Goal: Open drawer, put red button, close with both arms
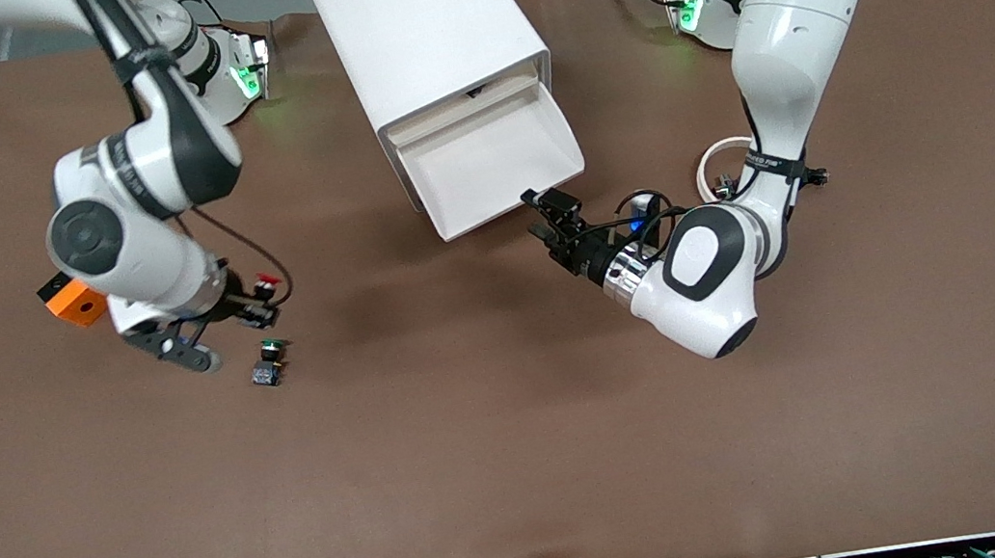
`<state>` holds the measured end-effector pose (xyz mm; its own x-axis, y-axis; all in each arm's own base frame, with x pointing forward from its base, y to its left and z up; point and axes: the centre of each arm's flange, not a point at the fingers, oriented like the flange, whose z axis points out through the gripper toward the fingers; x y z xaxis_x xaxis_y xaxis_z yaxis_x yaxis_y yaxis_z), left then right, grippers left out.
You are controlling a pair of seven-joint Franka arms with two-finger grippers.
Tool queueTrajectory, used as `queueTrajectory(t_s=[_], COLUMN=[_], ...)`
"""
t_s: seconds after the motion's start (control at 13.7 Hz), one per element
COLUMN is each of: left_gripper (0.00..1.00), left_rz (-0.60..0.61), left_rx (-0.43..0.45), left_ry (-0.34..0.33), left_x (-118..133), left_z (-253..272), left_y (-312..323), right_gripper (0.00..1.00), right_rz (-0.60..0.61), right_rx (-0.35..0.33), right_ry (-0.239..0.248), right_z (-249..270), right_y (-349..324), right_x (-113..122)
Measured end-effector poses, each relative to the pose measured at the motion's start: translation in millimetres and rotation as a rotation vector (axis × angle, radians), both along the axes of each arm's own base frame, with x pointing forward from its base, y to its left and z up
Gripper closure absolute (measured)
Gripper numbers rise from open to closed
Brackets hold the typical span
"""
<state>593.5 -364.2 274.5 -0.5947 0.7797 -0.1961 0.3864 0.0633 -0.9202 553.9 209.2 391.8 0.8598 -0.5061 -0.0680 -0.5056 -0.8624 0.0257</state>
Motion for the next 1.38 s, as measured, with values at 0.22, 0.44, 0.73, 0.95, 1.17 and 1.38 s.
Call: queueTrajectory(t_s=[0.22,0.44,0.73,0.95,1.17,1.38], left_gripper=[0.0,0.0,0.0,0.0,0.0,0.0], left_rz=[0.021,-0.089,-0.215,-0.294,-0.476,-0.799], left_rx=[-0.043,-0.052,0.017,0.032,0.013,-0.094], left_ry=[-0.156,-0.427,-0.666,-0.765,-0.899,-1.083], left_x=[33.2,46.4,43.3,45.7,42.6,36.4], left_z=[41.7,103.7,181.3,197.5,214.5,243.4], left_y=[33.0,71.7,106.8,129.5,142.7,161.4], right_gripper=[0.59,0.59,0.59,0.59,0.59,0.59], right_rz=[-0.04,-0.088,-0.146,-0.176,-0.2,-0.234], right_rx=[0.008,0.024,0.04,0.031,0.023,0.024], right_ry=[-0.028,-0.055,-0.071,-0.069,-0.069,-0.073], right_z=[35.9,53.5,48.3,11.8,-22.4,-33.1], right_y=[77.7,142.6,225.5,276.1,306.9,331.6], right_x=[-27.0,-58.1,-107.4,-139.2,-157.1,-162.1])
